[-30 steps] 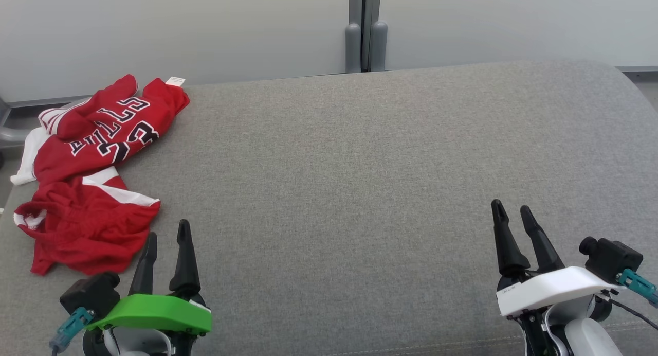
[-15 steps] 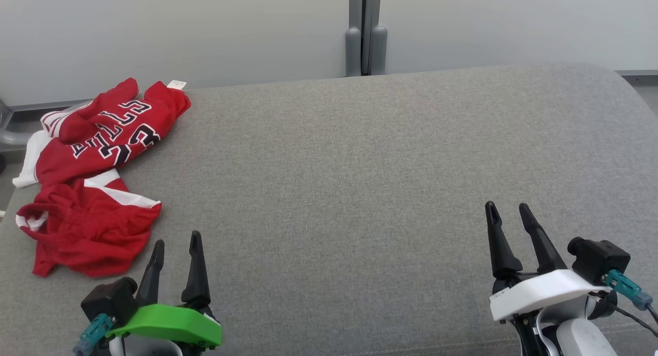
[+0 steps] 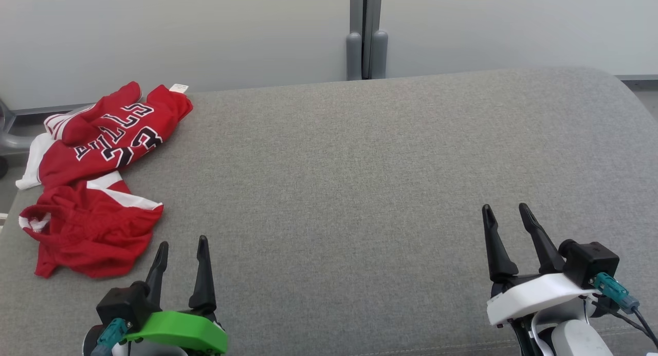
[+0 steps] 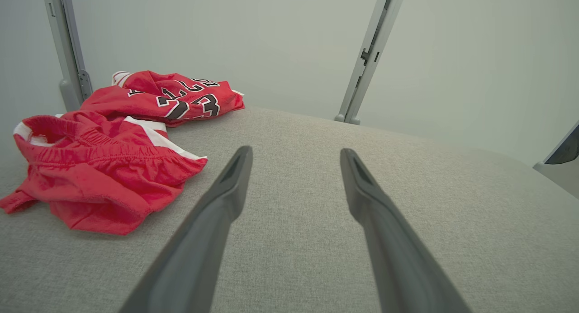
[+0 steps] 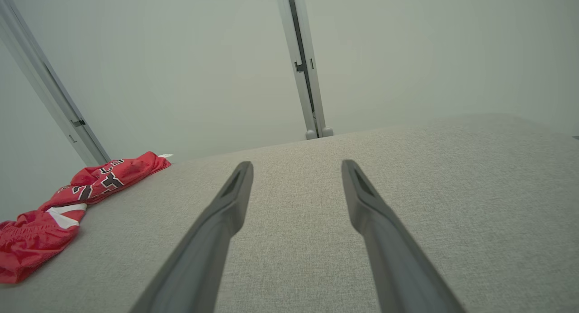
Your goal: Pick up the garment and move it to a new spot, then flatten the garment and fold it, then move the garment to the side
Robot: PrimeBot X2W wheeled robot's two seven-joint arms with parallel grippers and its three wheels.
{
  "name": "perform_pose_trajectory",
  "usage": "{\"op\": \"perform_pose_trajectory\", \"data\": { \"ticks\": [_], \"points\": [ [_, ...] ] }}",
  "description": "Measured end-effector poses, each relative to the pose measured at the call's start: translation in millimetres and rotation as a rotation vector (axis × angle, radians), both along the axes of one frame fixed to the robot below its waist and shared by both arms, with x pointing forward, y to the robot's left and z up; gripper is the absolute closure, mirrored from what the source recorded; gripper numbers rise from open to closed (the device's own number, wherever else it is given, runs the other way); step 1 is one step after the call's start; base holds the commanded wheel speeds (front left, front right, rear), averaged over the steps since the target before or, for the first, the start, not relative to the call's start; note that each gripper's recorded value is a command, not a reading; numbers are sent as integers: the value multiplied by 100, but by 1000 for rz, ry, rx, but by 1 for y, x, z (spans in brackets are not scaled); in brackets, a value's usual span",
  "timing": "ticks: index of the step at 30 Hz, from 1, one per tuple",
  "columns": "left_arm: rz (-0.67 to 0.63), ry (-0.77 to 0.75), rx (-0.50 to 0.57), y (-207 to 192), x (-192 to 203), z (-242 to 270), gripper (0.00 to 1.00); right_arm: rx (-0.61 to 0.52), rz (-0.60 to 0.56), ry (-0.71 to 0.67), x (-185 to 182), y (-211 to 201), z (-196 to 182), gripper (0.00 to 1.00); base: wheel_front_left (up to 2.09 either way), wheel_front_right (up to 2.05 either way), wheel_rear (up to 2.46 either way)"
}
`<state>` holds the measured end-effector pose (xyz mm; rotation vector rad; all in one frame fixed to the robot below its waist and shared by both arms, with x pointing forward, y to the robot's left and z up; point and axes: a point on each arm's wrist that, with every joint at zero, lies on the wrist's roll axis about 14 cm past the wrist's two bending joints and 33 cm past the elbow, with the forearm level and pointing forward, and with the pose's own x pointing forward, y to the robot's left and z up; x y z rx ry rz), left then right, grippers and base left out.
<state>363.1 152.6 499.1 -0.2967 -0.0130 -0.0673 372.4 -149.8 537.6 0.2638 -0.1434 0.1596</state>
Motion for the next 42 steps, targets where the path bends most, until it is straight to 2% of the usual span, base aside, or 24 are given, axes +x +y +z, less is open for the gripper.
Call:
{"op": "perform_pose_trajectory", "data": {
  "ticks": [16,34,42],
  "points": [
    [4,-18,100,-1,-1,-1,0,-132,2,-19,-1,5,-2,0,0,0,0],
    [-16,-51,154,-11,-2,3,0,-249,2,-58,0,9,3,0,0,0,0],
    [-7,-31,134,-8,-3,-3,0,-253,-5,-55,0,6,2,0,0,0,0]
  ]
}}
